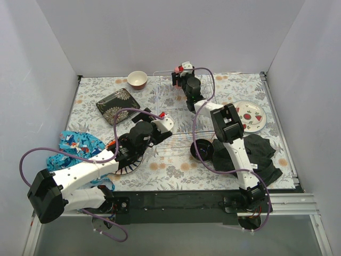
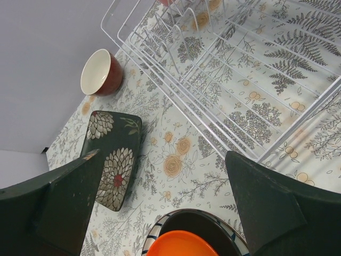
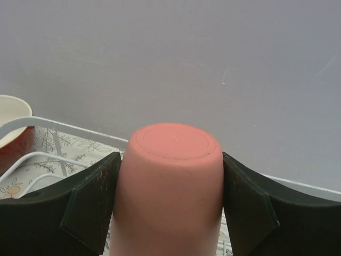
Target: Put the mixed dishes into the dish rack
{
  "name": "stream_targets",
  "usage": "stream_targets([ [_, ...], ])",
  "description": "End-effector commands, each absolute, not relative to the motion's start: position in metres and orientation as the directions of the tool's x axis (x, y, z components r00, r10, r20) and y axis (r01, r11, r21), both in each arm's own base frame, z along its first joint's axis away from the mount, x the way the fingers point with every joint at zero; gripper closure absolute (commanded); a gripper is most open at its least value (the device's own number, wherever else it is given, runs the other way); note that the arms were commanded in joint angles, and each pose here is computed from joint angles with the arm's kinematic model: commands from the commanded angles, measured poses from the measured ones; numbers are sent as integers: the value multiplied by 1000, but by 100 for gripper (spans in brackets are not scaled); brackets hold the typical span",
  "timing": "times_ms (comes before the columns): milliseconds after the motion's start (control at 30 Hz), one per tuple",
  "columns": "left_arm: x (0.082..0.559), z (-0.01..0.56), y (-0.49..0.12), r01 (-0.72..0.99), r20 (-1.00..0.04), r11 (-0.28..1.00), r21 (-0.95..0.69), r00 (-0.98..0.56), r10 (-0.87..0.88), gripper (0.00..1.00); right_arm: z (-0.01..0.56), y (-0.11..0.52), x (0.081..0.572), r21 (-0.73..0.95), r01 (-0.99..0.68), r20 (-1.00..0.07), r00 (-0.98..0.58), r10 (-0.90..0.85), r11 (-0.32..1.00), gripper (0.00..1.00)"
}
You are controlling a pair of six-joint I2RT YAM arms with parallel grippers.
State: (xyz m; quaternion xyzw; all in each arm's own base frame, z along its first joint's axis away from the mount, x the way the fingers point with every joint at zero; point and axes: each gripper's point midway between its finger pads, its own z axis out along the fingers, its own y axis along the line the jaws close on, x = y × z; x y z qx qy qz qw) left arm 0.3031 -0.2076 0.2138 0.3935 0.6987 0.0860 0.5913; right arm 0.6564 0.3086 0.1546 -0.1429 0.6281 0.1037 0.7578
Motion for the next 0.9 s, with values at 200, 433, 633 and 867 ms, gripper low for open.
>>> stream_targets([
  [200,304,219,-210,438,-772,683,584,42,634,2,206,302,628,-118,-362,-973,228,-35,924,17],
  [433,310,227,-209,414,-792,707,573,57,608,2,223,298,607,-109,-402,-981,192,-32,909,2],
  [633,358,274,-178,287,-868,832,475,-2,496,2,240,294,581,-49,-447,-997,74,-18,893,2],
  [867,445,305,-96,102,-934,972,211,-274,231,2,287,288,512,47,-582,-996,-84,-3,812,2],
])
